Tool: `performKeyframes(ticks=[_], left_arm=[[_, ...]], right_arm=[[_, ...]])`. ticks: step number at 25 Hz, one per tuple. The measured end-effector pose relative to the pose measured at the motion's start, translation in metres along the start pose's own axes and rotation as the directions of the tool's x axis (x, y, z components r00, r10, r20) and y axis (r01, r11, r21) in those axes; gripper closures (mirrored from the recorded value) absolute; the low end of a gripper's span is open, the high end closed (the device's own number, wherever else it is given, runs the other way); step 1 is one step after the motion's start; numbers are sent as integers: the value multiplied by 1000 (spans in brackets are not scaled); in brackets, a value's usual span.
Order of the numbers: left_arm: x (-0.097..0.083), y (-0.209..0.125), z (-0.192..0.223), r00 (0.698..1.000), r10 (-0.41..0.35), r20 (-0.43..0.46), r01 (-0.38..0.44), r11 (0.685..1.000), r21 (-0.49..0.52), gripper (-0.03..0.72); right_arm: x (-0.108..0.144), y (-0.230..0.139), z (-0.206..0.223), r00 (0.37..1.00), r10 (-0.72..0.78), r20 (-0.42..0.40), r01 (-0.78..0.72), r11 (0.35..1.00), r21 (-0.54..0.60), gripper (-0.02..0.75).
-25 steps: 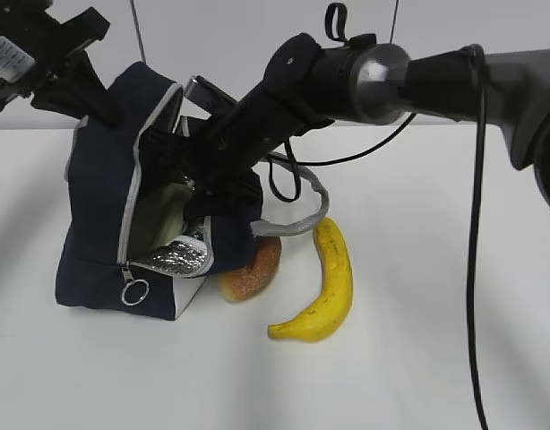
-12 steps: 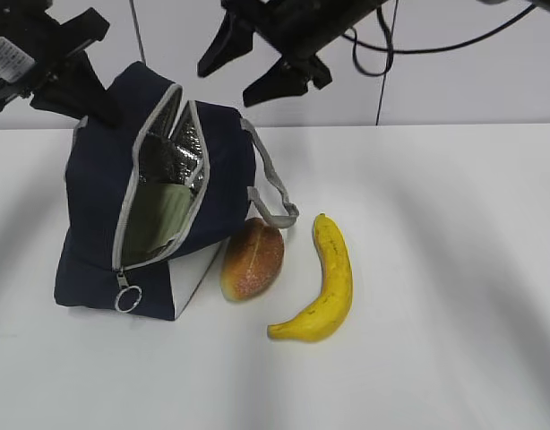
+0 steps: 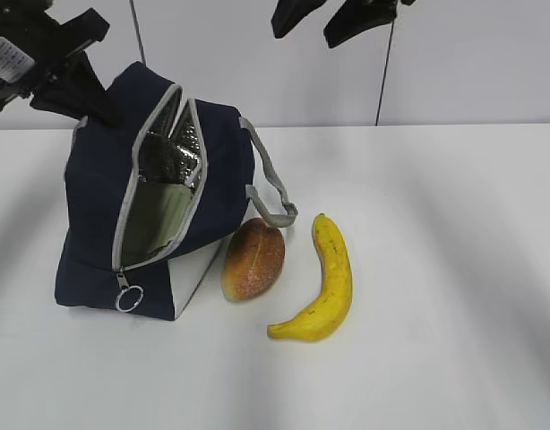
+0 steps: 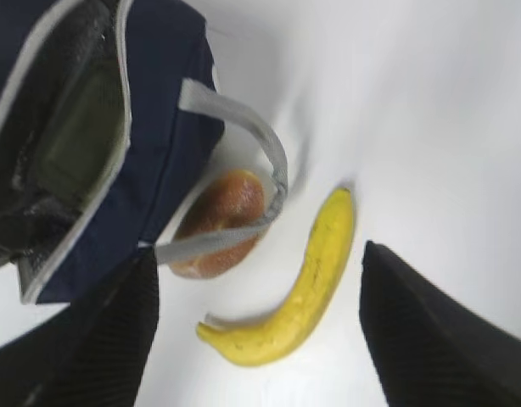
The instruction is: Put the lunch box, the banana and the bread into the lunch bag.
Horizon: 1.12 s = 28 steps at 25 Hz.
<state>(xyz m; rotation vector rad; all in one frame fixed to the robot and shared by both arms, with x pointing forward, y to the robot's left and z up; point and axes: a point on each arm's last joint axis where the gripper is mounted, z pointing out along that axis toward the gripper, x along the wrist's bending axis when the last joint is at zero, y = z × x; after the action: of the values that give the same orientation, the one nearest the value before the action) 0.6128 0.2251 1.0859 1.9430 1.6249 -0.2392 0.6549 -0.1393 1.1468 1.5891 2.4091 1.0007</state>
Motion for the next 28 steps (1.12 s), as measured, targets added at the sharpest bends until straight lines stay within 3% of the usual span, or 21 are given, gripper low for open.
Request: performKeyframes(ticks=[5, 10, 19, 28], left_arm=[[0, 0, 0, 1000, 0, 0, 0, 1000, 0, 688], [0, 0, 0, 1000, 0, 0, 0, 1000, 0, 688], [0, 0, 0, 1000, 0, -1, 0, 1000, 0, 688], [0, 0, 0, 1000, 0, -1, 0, 1000, 0, 688]], right_arm=[[2, -27, -31, 995, -26, 97, 21, 999, 49, 194], [1, -65, -35, 993, -10, 115, -8, 988, 155, 194], [-15, -130, 10, 991, 49, 124, -96, 908, 407, 195], [-31, -135, 61, 988, 97, 122, -141, 893, 426, 195]])
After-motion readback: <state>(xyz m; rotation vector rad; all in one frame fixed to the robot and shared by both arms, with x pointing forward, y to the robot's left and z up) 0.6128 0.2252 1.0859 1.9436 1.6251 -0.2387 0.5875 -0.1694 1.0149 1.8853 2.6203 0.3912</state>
